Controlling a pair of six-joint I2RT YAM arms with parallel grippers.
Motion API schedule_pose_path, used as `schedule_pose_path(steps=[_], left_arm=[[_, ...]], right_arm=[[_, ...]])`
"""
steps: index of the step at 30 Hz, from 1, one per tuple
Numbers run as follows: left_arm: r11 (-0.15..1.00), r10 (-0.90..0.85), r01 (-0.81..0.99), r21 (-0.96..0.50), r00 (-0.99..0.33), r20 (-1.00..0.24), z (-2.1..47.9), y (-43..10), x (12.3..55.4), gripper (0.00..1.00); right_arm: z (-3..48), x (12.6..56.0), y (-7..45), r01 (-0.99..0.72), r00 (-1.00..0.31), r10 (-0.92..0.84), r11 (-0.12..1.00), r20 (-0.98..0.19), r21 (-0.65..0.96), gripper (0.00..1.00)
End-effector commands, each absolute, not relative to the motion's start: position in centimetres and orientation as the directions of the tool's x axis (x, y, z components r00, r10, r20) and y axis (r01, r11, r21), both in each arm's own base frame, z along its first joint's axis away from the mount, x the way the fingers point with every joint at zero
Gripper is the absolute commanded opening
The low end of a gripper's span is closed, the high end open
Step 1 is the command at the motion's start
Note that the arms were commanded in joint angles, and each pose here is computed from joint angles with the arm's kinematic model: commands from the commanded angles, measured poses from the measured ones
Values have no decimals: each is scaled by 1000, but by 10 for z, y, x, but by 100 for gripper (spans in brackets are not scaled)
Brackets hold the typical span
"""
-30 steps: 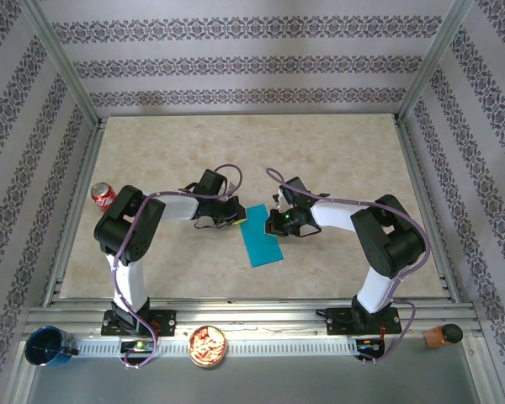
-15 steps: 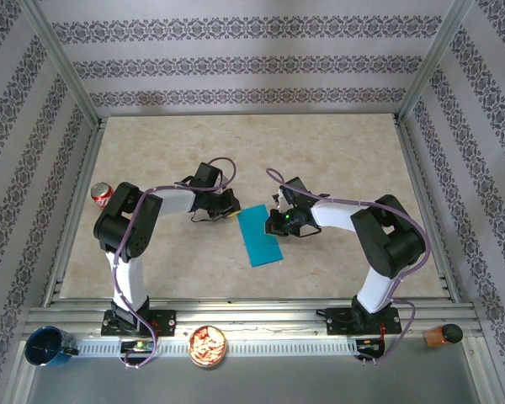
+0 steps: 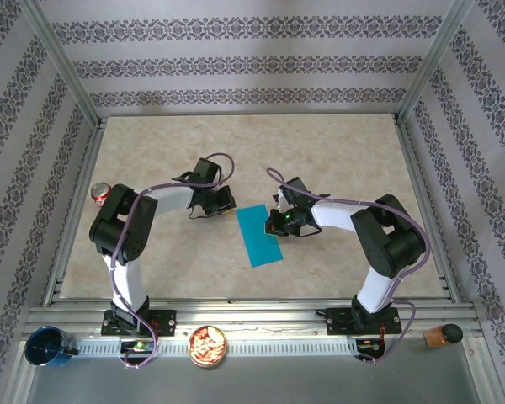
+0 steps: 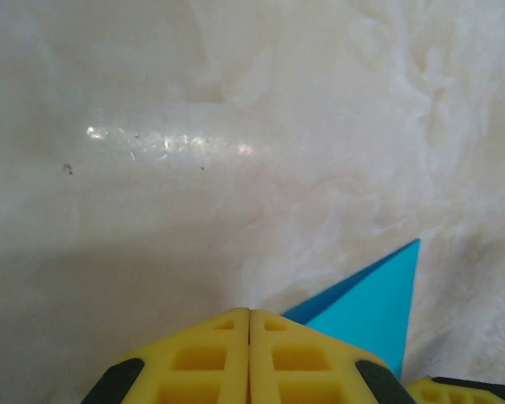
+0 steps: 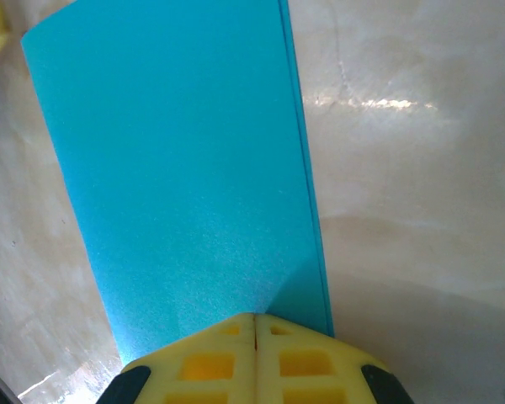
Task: Fold a paper plane with a square sheet of paper (pick it up from the middle)
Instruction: First fold the square sheet of paper in half at the center of the table.
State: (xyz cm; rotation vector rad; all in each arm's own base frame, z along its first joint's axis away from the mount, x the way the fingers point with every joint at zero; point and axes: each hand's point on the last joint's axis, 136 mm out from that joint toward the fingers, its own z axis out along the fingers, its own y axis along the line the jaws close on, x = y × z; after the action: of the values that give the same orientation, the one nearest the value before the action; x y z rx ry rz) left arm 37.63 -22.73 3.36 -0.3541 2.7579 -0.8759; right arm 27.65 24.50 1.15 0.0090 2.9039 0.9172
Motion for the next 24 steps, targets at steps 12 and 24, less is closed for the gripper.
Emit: schedule_pose_path(steps=[12,24], left_arm=[[700,-124,17,-714,-982,-145,53,-282,339,8],[765,-238,-128,-632,-967,-92,-1,-245,343,7]], right_arm=[[-40,233,196,82,-996,62,925,68,370,0],[-41,231,195,85,-995,63,927,72,366,0]])
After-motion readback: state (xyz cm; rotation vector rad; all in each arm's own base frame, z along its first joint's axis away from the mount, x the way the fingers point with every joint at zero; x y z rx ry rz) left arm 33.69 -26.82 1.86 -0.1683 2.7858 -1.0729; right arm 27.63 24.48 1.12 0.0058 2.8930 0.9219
